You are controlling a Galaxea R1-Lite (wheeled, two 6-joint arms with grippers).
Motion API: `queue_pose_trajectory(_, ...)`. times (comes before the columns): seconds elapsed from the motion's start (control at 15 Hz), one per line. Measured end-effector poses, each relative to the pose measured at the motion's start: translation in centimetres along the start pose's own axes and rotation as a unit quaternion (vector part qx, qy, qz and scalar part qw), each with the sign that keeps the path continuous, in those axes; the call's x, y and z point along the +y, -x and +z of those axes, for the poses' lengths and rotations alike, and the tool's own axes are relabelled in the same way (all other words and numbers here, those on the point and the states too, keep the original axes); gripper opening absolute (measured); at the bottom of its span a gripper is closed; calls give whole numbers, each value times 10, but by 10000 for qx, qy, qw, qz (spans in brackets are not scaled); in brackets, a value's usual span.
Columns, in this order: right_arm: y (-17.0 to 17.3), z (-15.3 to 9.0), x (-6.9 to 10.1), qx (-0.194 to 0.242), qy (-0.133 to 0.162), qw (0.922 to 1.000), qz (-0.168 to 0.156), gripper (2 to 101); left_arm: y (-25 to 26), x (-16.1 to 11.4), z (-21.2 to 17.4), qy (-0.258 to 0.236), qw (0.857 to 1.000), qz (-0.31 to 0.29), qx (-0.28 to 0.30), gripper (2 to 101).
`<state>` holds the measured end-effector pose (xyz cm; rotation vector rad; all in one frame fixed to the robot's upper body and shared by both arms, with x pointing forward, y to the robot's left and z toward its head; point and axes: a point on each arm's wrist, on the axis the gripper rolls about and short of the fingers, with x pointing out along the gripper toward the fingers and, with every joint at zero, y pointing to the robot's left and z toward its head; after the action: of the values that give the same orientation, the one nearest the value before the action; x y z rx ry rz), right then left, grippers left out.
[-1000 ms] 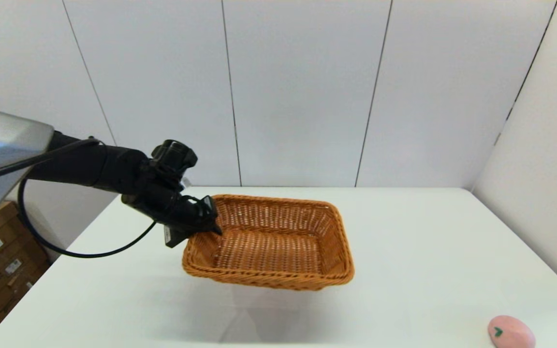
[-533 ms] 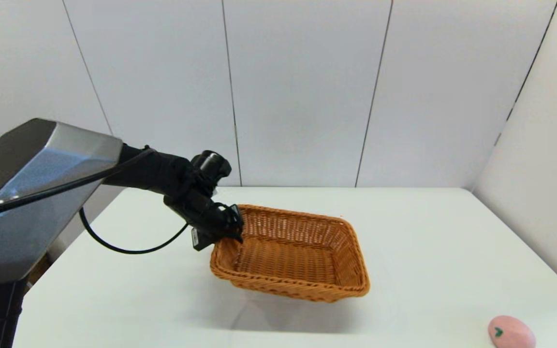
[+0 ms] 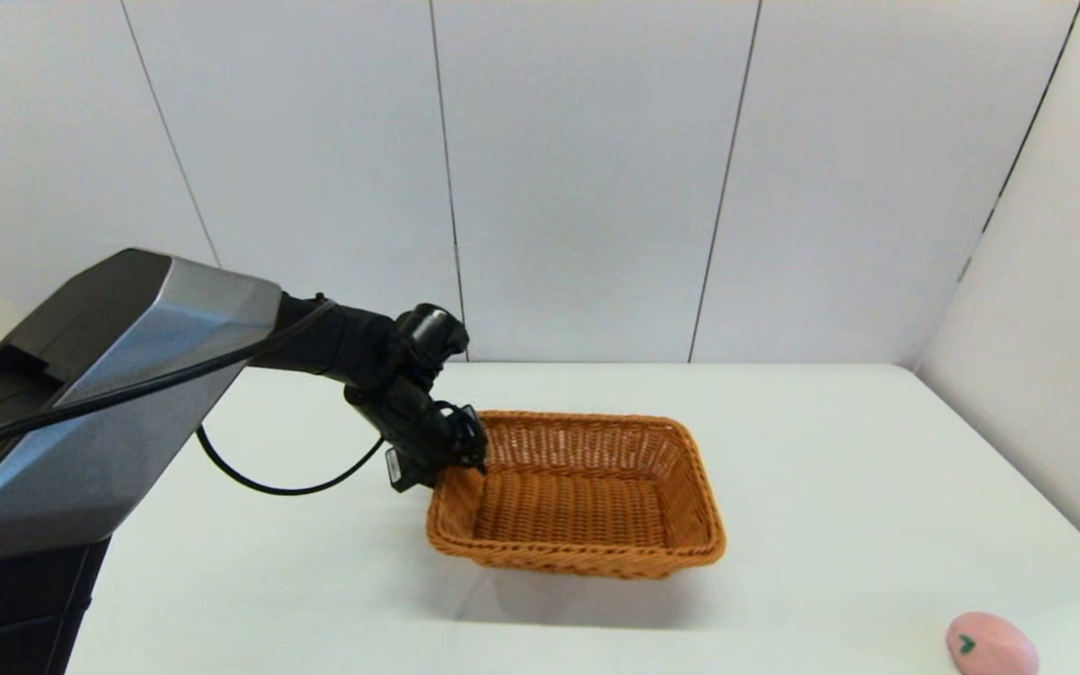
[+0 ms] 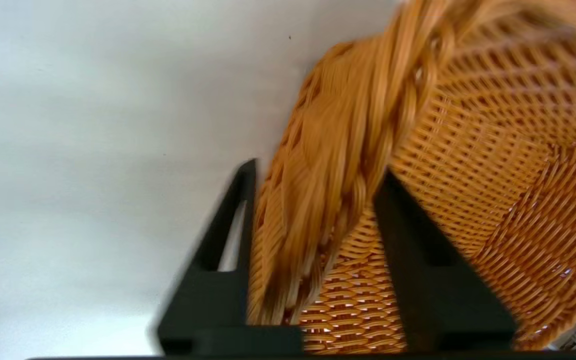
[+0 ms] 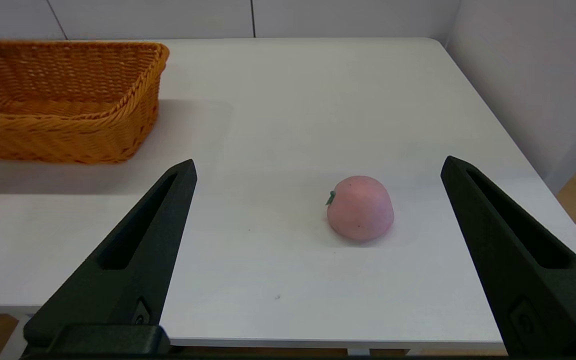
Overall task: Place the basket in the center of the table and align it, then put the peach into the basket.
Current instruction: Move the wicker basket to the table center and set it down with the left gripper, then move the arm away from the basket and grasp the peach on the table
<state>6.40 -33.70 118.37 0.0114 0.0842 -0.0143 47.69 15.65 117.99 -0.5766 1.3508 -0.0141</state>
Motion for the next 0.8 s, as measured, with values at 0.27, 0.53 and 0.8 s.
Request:
queue_pose_trajectory(0.27,0,0,0,-4,-2,10000,-3,971,8,-1,0,-12,10000,-50,-55,688)
queue_pose_trajectory(0.53,0,0,0,-9,-6,10000,-2,971,63,9,11,-60,9989,-230,-412,804)
queue_pose_trajectory(0.8,0,0,0,-9,-8,10000,-3,971,155,42,7,-300,9943,-304,-975,871)
